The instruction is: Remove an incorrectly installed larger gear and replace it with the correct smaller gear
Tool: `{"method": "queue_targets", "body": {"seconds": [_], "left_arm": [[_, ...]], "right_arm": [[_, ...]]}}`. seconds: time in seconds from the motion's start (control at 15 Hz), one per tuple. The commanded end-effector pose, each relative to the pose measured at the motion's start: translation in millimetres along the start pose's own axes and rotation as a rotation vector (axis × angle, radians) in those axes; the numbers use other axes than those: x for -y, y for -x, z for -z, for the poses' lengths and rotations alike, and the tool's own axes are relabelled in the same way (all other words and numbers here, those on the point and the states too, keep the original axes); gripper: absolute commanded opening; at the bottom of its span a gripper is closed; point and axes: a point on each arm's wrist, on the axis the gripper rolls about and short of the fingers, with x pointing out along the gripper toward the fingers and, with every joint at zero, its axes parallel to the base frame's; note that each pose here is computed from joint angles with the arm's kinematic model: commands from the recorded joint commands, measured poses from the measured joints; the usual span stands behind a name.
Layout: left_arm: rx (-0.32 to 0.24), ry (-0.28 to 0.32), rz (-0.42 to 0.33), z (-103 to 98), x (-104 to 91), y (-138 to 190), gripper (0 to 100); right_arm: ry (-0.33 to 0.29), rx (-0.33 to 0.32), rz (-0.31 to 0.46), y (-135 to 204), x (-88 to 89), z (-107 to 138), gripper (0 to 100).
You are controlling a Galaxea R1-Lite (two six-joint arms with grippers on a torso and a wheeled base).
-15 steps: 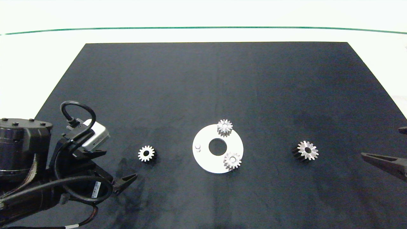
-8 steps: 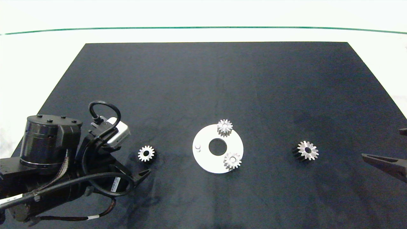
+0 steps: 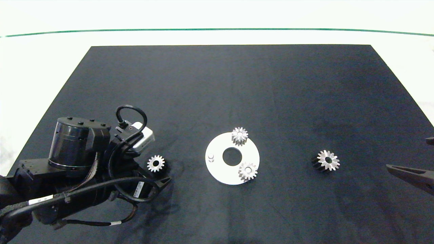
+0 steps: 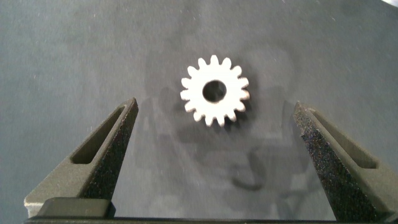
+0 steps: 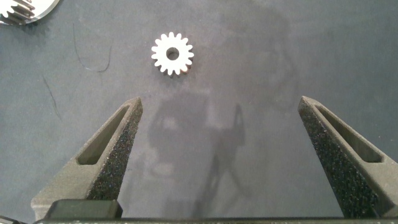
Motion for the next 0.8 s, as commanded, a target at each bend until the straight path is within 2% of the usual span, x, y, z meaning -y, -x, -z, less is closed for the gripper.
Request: {"method": "queue_targets", "body": {"seconds": [0.07, 0.53, 0.8], "left_arm": [[-0.008, 0.0, -0.001, -4.0, -0.5, -8.7, 100], [-0.028, 0.009, 0.001, -3.2, -0.6, -15.6, 100], [-0.023, 0.012, -0.004, -5.6, -1.6, -16.2, 93]], "right_arm": [[0.002, -0.001, -0.001, 1.5, -0.6, 2.2, 100], [0.001, 0.002, -0.006, 3.0, -1.2, 3.7, 100], [-0.001, 0.003, -0.006, 3.4, -1.2, 3.8, 100]]}}
